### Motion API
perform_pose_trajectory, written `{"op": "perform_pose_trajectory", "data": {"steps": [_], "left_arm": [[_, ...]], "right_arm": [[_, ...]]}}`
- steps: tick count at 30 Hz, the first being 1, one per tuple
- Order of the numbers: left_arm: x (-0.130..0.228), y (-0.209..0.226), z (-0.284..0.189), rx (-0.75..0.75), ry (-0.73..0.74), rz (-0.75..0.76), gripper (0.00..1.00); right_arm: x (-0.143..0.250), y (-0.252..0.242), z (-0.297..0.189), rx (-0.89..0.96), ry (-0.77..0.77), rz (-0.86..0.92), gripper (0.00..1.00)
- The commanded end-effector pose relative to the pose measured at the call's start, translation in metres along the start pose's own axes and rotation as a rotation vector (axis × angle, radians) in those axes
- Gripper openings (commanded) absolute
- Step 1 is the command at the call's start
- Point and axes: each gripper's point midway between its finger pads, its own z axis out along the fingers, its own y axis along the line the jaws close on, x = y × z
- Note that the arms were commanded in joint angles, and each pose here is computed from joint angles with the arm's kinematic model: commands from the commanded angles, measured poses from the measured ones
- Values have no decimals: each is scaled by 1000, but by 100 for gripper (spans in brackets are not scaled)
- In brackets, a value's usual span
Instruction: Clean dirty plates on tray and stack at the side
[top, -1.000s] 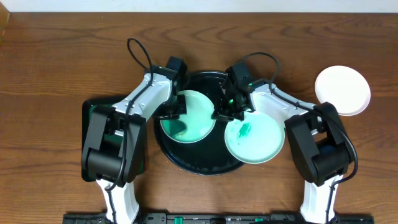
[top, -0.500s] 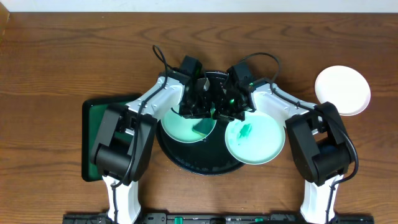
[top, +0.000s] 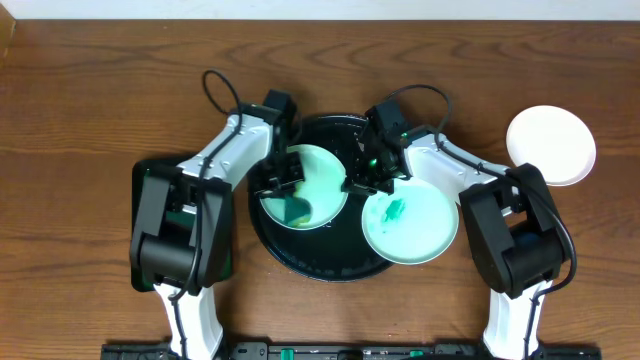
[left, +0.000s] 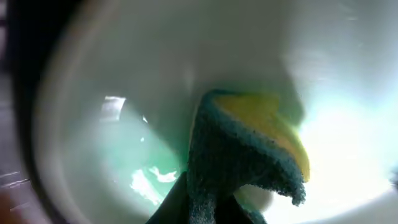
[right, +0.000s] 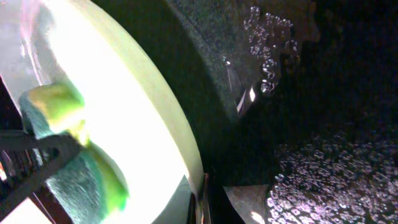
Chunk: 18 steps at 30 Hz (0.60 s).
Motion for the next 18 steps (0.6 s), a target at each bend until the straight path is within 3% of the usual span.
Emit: {"op": "perform_pose_trajectory", "data": {"steps": [1,11,18], "left_arm": [[-1,79,25,-347,-4,-98,7],[-16,69,-27,-338,-109,-99,7],[-12,40,-61,-171,-142,3,7]], "right_arm": [[4,-54,16,156,8,101,1],[3,-55,16,156,9,98,1],[3,-54,16,156,8,97,1]]}}
